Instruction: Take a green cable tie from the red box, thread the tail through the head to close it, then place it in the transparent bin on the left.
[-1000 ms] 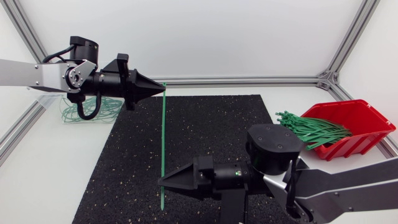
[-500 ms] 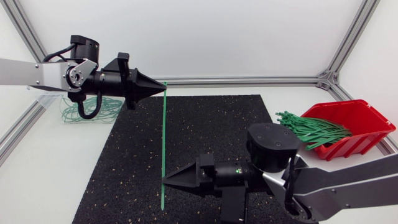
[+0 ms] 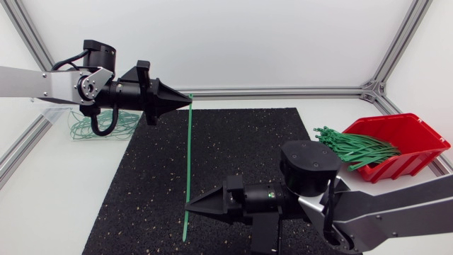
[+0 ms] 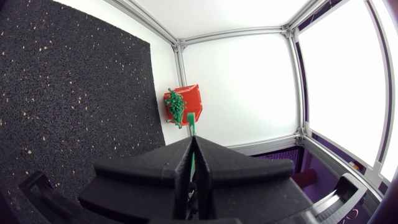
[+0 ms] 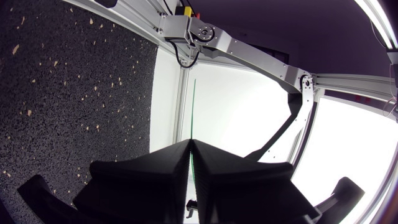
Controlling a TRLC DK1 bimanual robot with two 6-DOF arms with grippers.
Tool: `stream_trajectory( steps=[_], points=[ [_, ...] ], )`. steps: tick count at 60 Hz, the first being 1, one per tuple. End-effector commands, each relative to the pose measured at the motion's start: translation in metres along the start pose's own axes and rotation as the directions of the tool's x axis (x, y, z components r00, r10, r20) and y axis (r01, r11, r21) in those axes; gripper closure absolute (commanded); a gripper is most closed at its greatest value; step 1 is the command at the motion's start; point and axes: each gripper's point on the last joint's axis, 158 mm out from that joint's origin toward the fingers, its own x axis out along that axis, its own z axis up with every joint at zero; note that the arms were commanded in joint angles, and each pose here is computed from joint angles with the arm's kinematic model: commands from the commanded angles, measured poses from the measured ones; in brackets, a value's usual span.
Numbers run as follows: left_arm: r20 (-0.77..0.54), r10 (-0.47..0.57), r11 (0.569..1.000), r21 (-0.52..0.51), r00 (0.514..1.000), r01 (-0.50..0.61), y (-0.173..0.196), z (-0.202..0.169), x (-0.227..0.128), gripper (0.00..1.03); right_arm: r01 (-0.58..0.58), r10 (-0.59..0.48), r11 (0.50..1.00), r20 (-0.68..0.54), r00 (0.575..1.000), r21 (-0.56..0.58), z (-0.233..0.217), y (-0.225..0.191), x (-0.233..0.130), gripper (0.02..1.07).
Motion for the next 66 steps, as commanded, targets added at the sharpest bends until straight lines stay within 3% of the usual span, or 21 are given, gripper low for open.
stream_trajectory(
  steps=[1,14,29,33,37,52,66],
  points=[
    [-0.014,-0.006,1.000,-0.016,1.000,0.006,0.005,0.001,0.003,1.00,0.007,-0.007,1.000,0.003,1.000,-0.023,-0.003,0.001,0.002,1.01],
    [-0.018,-0.003,1.000,-0.007,1.000,0.003,0.009,-0.007,0.003,1.00,-0.011,0.011,1.000,-0.031,0.999,0.010,-0.022,0.010,0.001,1.01],
    [-0.025,-0.005,1.000,0.018,1.000,0.005,0.003,-0.019,0.002,1.00,0.003,0.009,0.967,-0.048,0.999,0.255,-0.032,0.014,-0.005,1.01],
    [-0.029,-0.006,0.999,0.031,1.000,0.007,0.001,-0.023,0.002,0.99,0.025,-0.010,0.930,-0.044,0.999,0.367,-0.033,0.006,-0.005,1.01],
    [-0.033,-0.005,0.999,0.046,0.999,0.007,0.000,-0.028,0.003,0.99,0.045,-0.044,0.835,-0.015,0.999,0.549,-0.032,-0.008,-0.006,1.01],
    [-0.051,-0.012,0.984,0.178,0.999,0.021,-0.019,-0.057,0.004,0.99,-0.010,0.030,0.779,-0.021,0.999,0.627,-0.007,0.014,-0.002,1.01],
    [-0.056,-0.022,0.975,0.219,0.998,0.033,-0.033,-0.069,0.003,0.99,-0.041,0.066,0.709,-0.008,0.998,0.704,0.002,0.033,-0.005,1.01]
  ],
)
